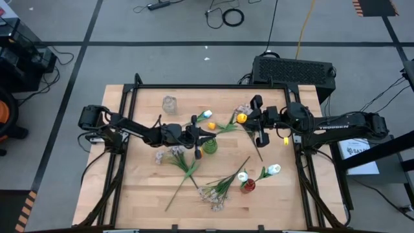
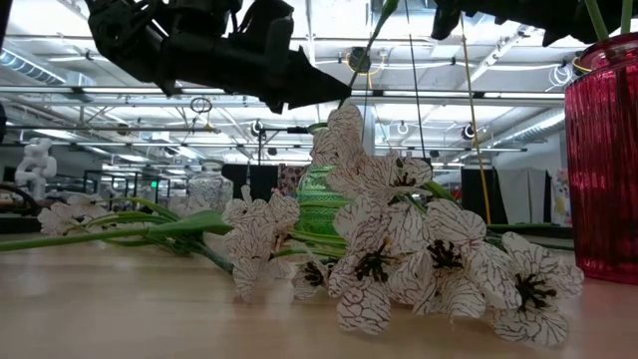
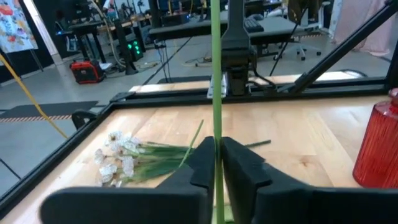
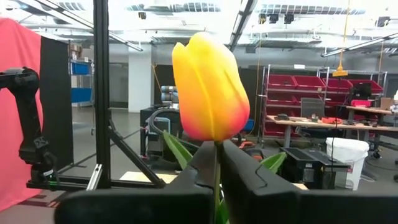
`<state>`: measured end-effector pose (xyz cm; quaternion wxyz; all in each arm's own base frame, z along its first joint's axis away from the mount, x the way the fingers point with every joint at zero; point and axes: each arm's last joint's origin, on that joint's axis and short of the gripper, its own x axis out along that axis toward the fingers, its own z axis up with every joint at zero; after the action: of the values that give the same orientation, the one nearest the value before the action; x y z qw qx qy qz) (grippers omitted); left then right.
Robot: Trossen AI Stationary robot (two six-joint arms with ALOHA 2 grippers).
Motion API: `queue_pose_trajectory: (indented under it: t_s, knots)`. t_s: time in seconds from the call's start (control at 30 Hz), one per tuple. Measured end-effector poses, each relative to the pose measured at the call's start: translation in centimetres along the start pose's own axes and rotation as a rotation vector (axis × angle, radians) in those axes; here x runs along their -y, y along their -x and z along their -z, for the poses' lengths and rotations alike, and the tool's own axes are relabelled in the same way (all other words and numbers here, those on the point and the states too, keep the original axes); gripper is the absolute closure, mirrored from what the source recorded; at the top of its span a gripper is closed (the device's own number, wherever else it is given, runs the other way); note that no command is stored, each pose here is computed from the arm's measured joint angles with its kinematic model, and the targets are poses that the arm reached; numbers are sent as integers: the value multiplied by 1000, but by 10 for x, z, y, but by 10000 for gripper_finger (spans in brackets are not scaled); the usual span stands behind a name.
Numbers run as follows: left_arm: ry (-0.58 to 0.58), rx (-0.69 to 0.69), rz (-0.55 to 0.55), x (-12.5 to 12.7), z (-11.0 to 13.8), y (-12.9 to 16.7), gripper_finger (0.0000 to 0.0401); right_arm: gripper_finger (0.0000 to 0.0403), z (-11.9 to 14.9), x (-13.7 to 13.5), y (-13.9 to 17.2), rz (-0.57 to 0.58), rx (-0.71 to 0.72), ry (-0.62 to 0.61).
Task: Sort flowers into vase by color
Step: Put the top left yellow tulip into the green vase
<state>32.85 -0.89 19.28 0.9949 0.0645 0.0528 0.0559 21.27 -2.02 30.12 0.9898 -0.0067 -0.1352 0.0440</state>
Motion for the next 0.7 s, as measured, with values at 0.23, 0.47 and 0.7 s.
queue_pose_trajectory:
  t_s: [0.23,0.47,0.7]
  knots:
    - [-1,-14,-3,-1,-2,2,248,399,0,0,0,1,5,4]
    - [6,29,-4,-3,-20,11,188,400,3,1,-2,1,-7,-10]
    - [14,45,13,-6,-53,40,185,399,16,3,-10,3,-49,-19]
